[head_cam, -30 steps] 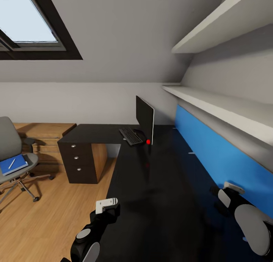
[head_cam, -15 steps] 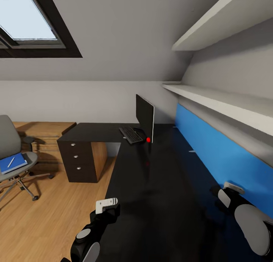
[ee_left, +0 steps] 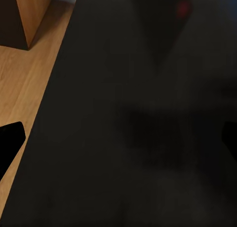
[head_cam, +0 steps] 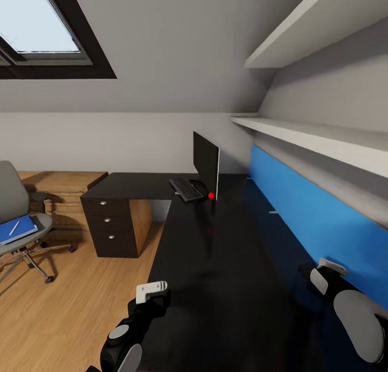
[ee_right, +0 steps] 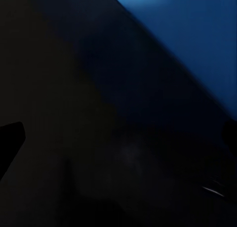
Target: In the bedroom, organize the workspace by keeping the computer under the desk, ensuring the monitor is on the desk, placing the keyboard on the desk next to the monitor, placing the mouse on the desk next to the keyboard, moving the folder from the swivel chair onto the desk next to the mouse, stacking the notebook on top of the folder with the pen on top of the notebook, and positioning the swivel chair next to the desk.
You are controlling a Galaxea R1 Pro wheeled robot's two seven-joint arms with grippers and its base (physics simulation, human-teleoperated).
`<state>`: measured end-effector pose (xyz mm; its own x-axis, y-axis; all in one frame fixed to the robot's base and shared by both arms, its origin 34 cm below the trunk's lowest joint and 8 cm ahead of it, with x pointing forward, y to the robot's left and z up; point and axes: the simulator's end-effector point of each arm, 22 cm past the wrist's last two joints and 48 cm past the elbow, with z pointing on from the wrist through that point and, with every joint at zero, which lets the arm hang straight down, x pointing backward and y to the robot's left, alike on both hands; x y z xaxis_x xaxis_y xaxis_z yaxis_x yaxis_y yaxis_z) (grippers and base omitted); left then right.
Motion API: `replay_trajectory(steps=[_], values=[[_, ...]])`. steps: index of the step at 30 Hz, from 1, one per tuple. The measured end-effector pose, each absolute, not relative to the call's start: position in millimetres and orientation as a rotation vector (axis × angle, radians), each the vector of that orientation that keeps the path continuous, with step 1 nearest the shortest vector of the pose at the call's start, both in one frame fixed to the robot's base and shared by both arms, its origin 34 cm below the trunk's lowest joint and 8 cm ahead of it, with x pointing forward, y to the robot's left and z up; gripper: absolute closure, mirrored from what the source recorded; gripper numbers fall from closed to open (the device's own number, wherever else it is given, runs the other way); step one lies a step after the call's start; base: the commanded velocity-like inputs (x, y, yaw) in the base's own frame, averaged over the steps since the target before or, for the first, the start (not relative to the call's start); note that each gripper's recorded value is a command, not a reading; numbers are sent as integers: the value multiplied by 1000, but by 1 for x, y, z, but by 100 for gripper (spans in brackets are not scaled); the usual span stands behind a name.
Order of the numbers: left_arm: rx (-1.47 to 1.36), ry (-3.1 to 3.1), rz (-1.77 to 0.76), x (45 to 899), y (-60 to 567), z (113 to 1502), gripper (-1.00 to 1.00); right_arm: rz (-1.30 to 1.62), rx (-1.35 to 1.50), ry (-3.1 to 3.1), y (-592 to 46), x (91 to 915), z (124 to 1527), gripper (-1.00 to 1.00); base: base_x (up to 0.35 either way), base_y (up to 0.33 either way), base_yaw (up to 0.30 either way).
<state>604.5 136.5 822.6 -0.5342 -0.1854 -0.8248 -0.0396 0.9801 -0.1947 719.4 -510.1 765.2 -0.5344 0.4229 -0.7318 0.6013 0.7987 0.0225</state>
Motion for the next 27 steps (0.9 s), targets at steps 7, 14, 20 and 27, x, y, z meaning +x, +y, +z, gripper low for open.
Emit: replay_trajectory(steps=[7,14,20,27], values=[[-157,2131,-185,604,137,814,-100,-299,752,2213,-510,719,757,-100,0,0,0],[-156,2131,-186,604,136,814,-100,-304,749,2209,-512,720,758,-100,0,0,0],[-156,2132,-187,604,136,814,-100,-308,749,2208,-513,720,759,-100,0,0,0],[-156,2132,-187,604,136,814,-100,-360,772,2207,-521,714,759,-100,0,0,0]])
